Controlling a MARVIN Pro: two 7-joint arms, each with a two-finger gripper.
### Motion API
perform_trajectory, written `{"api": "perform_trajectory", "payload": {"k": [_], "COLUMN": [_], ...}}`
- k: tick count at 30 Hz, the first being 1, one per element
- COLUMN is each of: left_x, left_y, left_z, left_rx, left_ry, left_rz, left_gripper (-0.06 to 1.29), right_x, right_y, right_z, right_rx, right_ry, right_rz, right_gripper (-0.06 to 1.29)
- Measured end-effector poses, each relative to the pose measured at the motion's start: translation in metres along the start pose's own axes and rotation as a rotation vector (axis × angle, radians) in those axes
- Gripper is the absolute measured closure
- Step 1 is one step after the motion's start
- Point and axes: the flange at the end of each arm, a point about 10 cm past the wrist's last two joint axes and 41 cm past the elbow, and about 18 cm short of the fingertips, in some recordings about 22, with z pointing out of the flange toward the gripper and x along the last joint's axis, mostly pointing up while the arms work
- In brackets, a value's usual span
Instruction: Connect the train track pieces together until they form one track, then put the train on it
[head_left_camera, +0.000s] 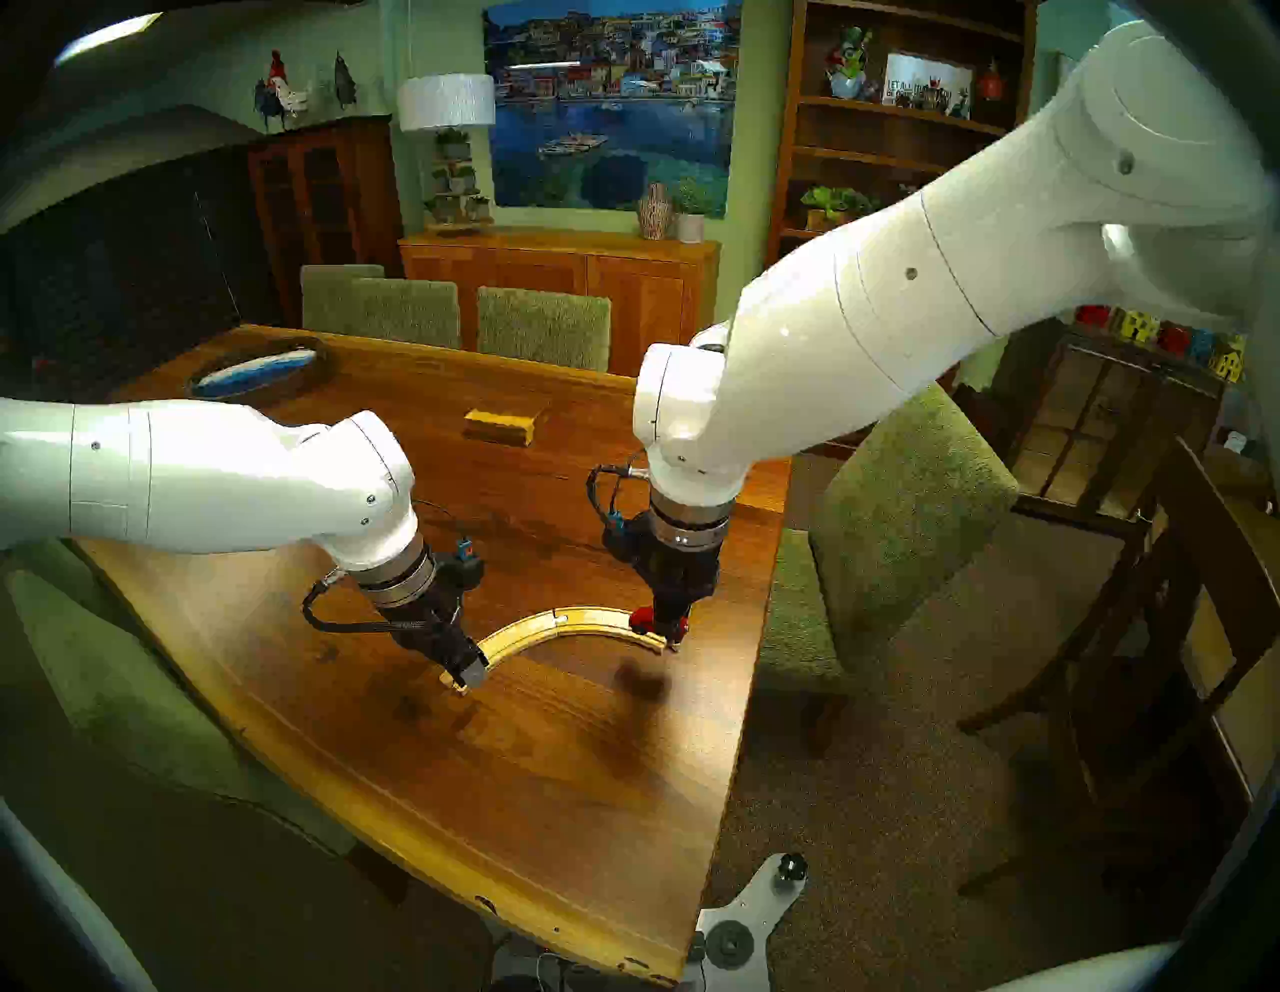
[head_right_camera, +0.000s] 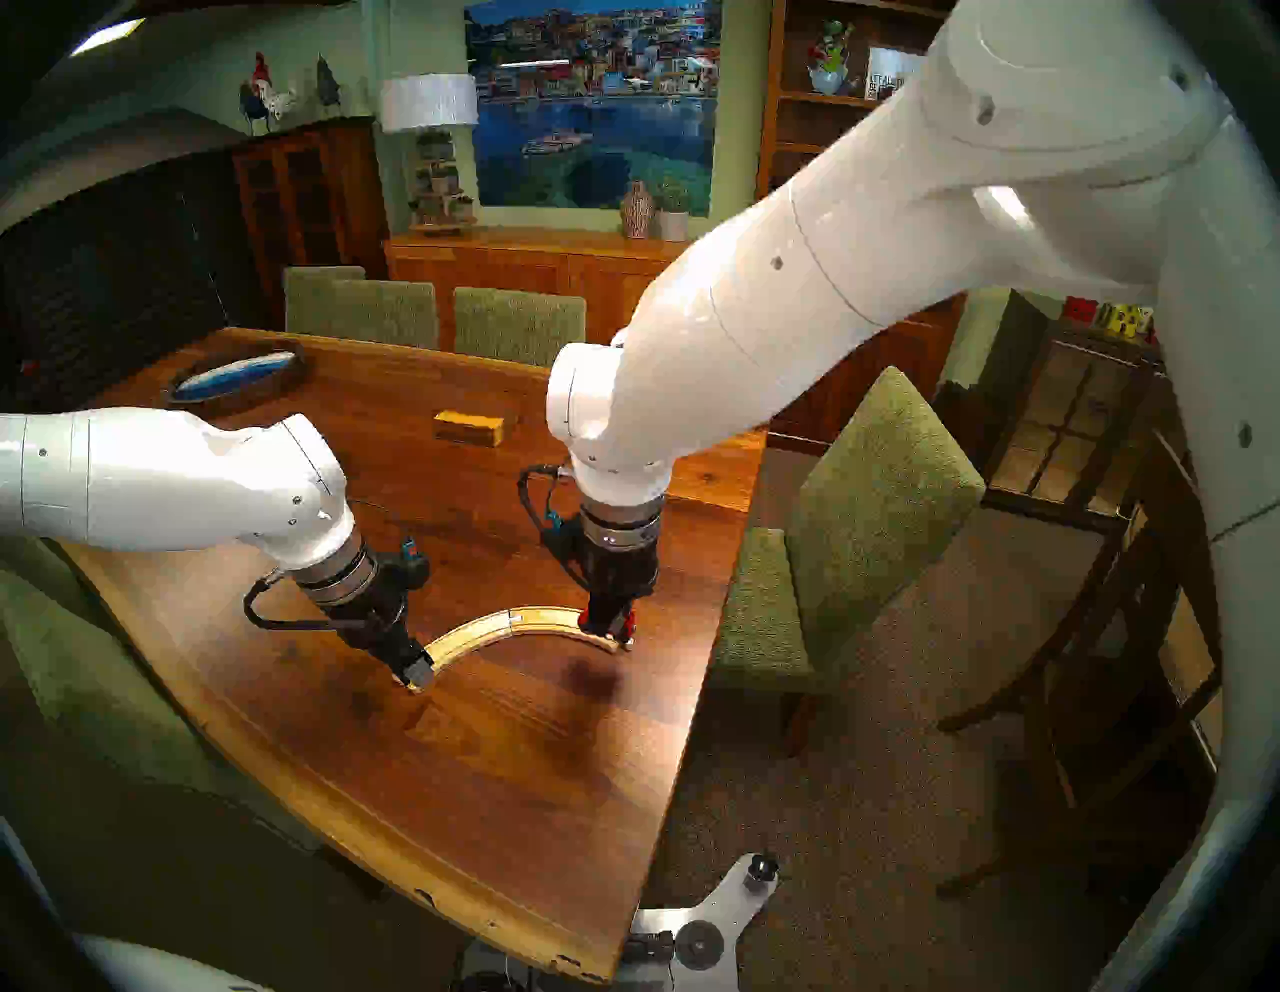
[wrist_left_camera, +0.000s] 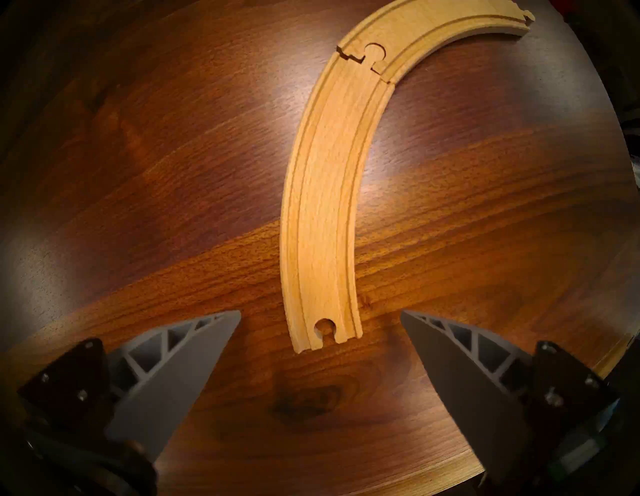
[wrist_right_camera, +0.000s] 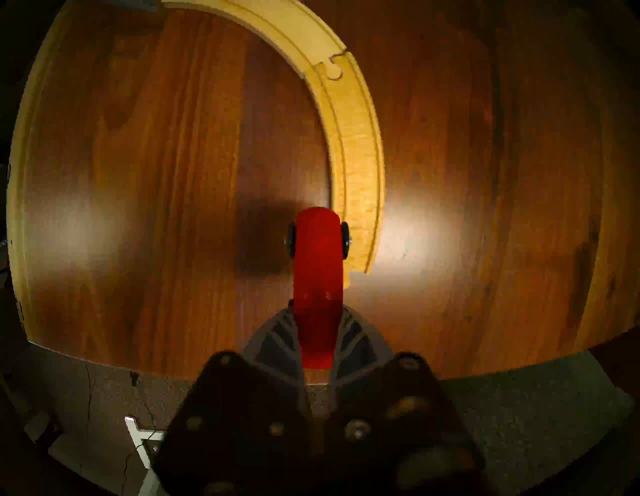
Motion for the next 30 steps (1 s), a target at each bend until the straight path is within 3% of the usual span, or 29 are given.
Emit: {"api": "perform_trajectory", "payload": {"k": [8,20,30], "left_x": [0.000,0.000,0.000], "left_y": [0.000,0.000,0.000], "left_z": [0.000,0.000,0.000], "left_rx": [0.000,0.000,0.001], "left_ry": [0.000,0.001,0.001], "left_rz": [0.000,0.000,0.000], "left_gripper": [0.00,0.00,0.00], "right_x": [0.012,0.022,0.028], "right_y": [0.008,0.003,0.004], "right_z": [0.012,0.035,0.037], "right_rx": [0.038,0.084,0.079], "right_ry": [-0.004,-0.022,-0.010], "right_rz": [-0.001,-0.012,0.012], "right_gripper": [1.22,1.22,1.22]}}
